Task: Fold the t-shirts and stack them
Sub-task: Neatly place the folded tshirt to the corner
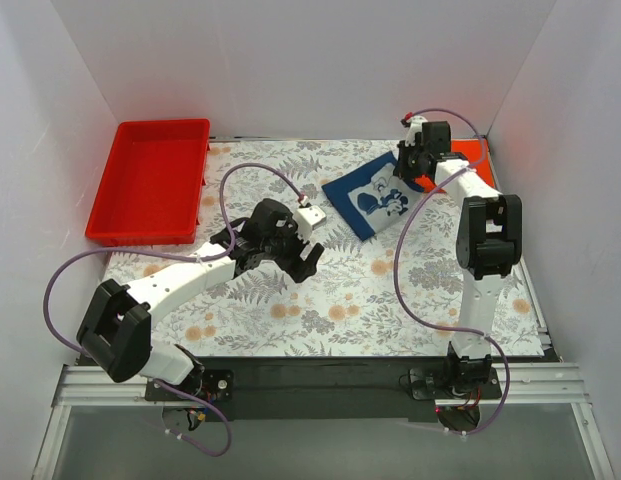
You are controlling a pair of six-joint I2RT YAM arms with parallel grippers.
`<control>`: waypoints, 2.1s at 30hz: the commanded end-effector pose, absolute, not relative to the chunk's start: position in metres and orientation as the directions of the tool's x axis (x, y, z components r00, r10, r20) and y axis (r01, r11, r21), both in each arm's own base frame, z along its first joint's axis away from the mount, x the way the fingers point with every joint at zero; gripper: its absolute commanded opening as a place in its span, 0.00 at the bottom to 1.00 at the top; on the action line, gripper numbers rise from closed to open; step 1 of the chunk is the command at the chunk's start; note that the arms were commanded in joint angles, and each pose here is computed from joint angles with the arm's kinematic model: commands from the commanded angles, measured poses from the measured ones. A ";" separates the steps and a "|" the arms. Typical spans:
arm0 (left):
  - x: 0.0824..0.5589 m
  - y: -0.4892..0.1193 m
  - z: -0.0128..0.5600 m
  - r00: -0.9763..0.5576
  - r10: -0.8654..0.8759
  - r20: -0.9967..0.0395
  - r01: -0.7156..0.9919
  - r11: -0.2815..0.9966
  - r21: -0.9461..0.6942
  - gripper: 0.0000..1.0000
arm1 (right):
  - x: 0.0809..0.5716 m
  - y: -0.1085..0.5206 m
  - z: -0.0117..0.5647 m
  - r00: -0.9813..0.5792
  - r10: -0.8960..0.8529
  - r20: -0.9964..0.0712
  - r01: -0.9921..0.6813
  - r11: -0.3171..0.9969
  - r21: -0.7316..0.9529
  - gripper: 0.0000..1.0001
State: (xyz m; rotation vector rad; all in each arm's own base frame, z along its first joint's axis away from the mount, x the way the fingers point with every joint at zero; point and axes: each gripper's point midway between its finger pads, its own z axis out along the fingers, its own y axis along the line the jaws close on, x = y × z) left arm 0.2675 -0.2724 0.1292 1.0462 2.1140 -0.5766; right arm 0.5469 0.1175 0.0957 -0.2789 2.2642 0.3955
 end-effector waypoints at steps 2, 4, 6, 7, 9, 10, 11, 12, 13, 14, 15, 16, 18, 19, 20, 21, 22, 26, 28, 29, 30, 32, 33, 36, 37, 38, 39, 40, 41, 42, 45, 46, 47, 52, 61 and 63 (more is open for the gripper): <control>0.256 -0.268 0.139 -0.446 0.477 -0.757 0.813 0.570 -0.119 0.81 | 0.591 0.078 0.142 -0.521 -0.228 -0.823 -0.337 0.940 -0.047 0.01; 0.255 -0.266 0.135 -0.454 0.482 -0.749 0.810 0.573 -0.123 0.82 | 0.609 0.067 0.167 -0.469 -0.255 -0.846 -0.322 0.941 -0.105 0.01; 0.254 -0.267 0.136 -0.453 0.480 -0.751 0.813 0.569 -0.127 0.82 | 0.622 0.059 0.185 -0.432 -0.266 -0.862 -0.305 0.942 -0.138 0.01; 0.255 -0.267 0.136 -0.454 0.480 -0.751 0.811 0.571 -0.126 0.82 | 0.627 0.055 0.185 -0.430 -0.273 -0.861 -0.296 0.943 -0.151 0.01; 0.256 -0.266 0.136 -0.452 0.480 -0.752 0.811 0.571 -0.122 0.83 | 0.633 0.050 0.198 -0.407 -0.276 -0.871 -0.278 0.945 -0.169 0.01; 0.255 -0.266 0.135 -0.450 0.482 -0.751 0.813 0.569 -0.123 0.83 | 0.636 0.047 0.209 -0.388 -0.278 -0.879 -0.262 0.947 -0.184 0.01; 0.255 -0.266 0.134 -0.450 0.486 -0.749 0.813 0.569 -0.119 0.83 | 0.637 0.045 0.213 -0.381 -0.278 -0.882 -0.254 0.948 -0.189 0.01; 0.255 -0.265 0.133 -0.451 0.489 -0.747 0.814 0.569 -0.119 0.83 | 0.638 0.042 0.218 -0.374 -0.278 -0.885 -0.243 0.950 -0.196 0.01; 0.255 -0.265 0.132 -0.452 0.491 -0.745 0.814 0.569 -0.118 0.83 | 0.639 0.039 0.227 -0.361 -0.277 -0.890 -0.232 0.951 -0.202 0.01; 0.254 -0.265 0.131 -0.452 0.494 -0.743 0.814 0.569 -0.118 0.84 | 0.639 0.038 0.230 -0.357 -0.277 -0.892 -0.227 0.952 -0.205 0.01; 0.255 -0.264 0.131 -0.451 0.495 -0.743 0.814 0.569 -0.115 0.84 | 0.638 0.036 0.235 -0.352 -0.276 -0.894 -0.218 0.953 -0.208 0.01; 0.254 -0.264 0.129 -0.454 0.497 -0.740 0.813 0.571 -0.116 0.84 | 0.637 0.035 0.241 -0.344 -0.275 -0.898 -0.215 0.954 -0.210 0.01; 0.256 -0.264 0.131 -0.450 0.497 -0.742 0.814 0.571 -0.111 0.84 | 0.634 0.034 0.248 -0.335 -0.280 -0.899 -0.212 0.953 -0.218 0.01; 0.256 -0.264 0.130 -0.451 0.498 -0.741 0.813 0.571 -0.111 0.84 | 0.632 0.032 0.255 -0.325 -0.281 -0.903 -0.207 0.953 -0.222 0.01; 0.256 -0.264 0.130 -0.451 0.498 -0.741 0.813 0.572 -0.110 0.84 | 0.632 0.032 0.258 -0.320 -0.284 -0.904 -0.207 0.952 -0.225 0.01; 0.257 -0.264 0.130 -0.452 0.499 -0.740 0.813 0.572 -0.110 0.84 | 0.630 0.033 0.261 -0.317 -0.285 -0.905 -0.208 0.951 -0.227 0.01; 0.257 -0.265 0.130 -0.452 0.499 -0.740 0.813 0.571 -0.111 0.84 | 0.629 0.031 0.269 -0.306 -0.285 -0.908 -0.203 0.952 -0.231 0.01; 0.257 -0.265 0.128 -0.453 0.502 -0.737 0.814 0.571 -0.112 0.84 | 0.623 0.030 0.282 -0.291 -0.286 -0.913 -0.198 0.952 -0.235 0.01; 0.258 -0.265 0.128 -0.451 0.504 -0.736 0.814 0.570 -0.109 0.85 | 0.619 0.029 0.291 -0.283 -0.278 -0.918 -0.192 0.954 -0.229 0.01; 0.258 -0.265 0.128 -0.449 0.505 -0.737 0.815 0.569 -0.107 0.85 | 0.618 0.029 0.292 -0.283 -0.275 -0.919 -0.191 0.955 -0.226 0.01; 0.258 -0.265 0.128 -0.449 0.506 -0.736 0.816 0.569 -0.106 0.85 | 0.617 0.028 0.295 -0.280 -0.272 -0.921 -0.188 0.956 -0.226 0.01; 0.259 -0.265 0.128 -0.446 0.508 -0.737 0.816 0.569 -0.102 0.85 | 0.615 0.028 0.301 -0.277 -0.265 -0.924 -0.185 0.958 -0.219 0.01; 0.260 -0.266 0.128 -0.446 0.508 -0.737 0.816 0.569 -0.102 0.85 | 0.614 0.028 0.303 -0.276 -0.262 -0.925 -0.184 0.959 -0.217 0.01; 0.261 -0.266 0.130 -0.442 0.506 -0.741 0.817 0.568 -0.099 0.85 | 0.612 0.029 0.306 -0.275 -0.258 -0.926 -0.184 0.960 -0.213 0.01; 0.261 -0.266 0.130 -0.441 0.508 -0.740 0.817 0.568 -0.098 0.85 | 0.612 0.028 0.308 -0.276 -0.257 -0.926 -0.182 0.960 -0.213 0.01; 0.261 -0.266 0.130 -0.439 0.510 -0.740 0.818 0.567 -0.095 0.85 | 0.611 0.028 0.308 -0.277 -0.259 -0.925 -0.183 0.960 -0.214 0.01; 0.261 -0.265 0.130 -0.438 0.509 -0.741 0.818 0.567 -0.094 0.85 | 0.611 0.029 0.309 -0.275 -0.259 -0.926 -0.184 0.959 -0.214 0.01; 0.261 -0.265 0.129 -0.438 0.511 -0.740 0.817 0.569 -0.091 0.85 | 0.611 0.029 0.310 -0.273 -0.261 -0.926 -0.184 0.959 -0.216 0.01; 0.260 -0.264 0.129 -0.438 0.511 -0.740 0.817 0.570 -0.090 0.85 | 0.610 0.029 0.312 -0.273 -0.262 -0.926 -0.185 0.959 -0.217 0.01; 0.261 -0.264 0.130 -0.434 0.511 -0.742 0.818 0.568 -0.087 0.85 | 0.610 0.028 0.313 -0.271 -0.265 -0.925 -0.184 0.958 -0.220 0.01; 0.260 -0.264 0.129 -0.435 0.513 -0.740 0.818 0.569 -0.087 0.85 | 0.607 0.026 0.319 -0.265 -0.271 -0.925 -0.181 0.957 -0.228 0.01; 0.261 -0.264 0.130 -0.435 0.512 -0.741 0.818 0.569 -0.086 0.85 | 0.606 0.025 0.323 -0.258 -0.274 -0.927 -0.180 0.956 -0.232 0.01; 0.260 -0.264 0.129 -0.435 0.513 -0.740 0.818 0.568 -0.088 0.86 | 0.606 0.023 0.323 -0.258 -0.276 -0.926 -0.178 0.956 -0.235 0.01; 0.261 -0.265 0.128 -0.437 0.516 -0.737 0.819 0.568 -0.088 0.86 | 0.606 0.015 0.326 -0.253 -0.273 -0.928 -0.169 0.957 -0.235 0.01; 0.265 -0.266 0.126 -0.434 0.527 -0.731 0.822 0.564 -0.082 0.86 | 0.615 -0.010 0.311 -0.280 -0.256 -0.925 -0.152 0.964 -0.220 0.01; 0.265 -0.267 0.125 -0.437 0.529 -0.728 0.822 0.563 -0.084 0.86 | 0.617 -0.016 0.304 -0.289 -0.260 -0.921 -0.157 0.962 -0.223 0.01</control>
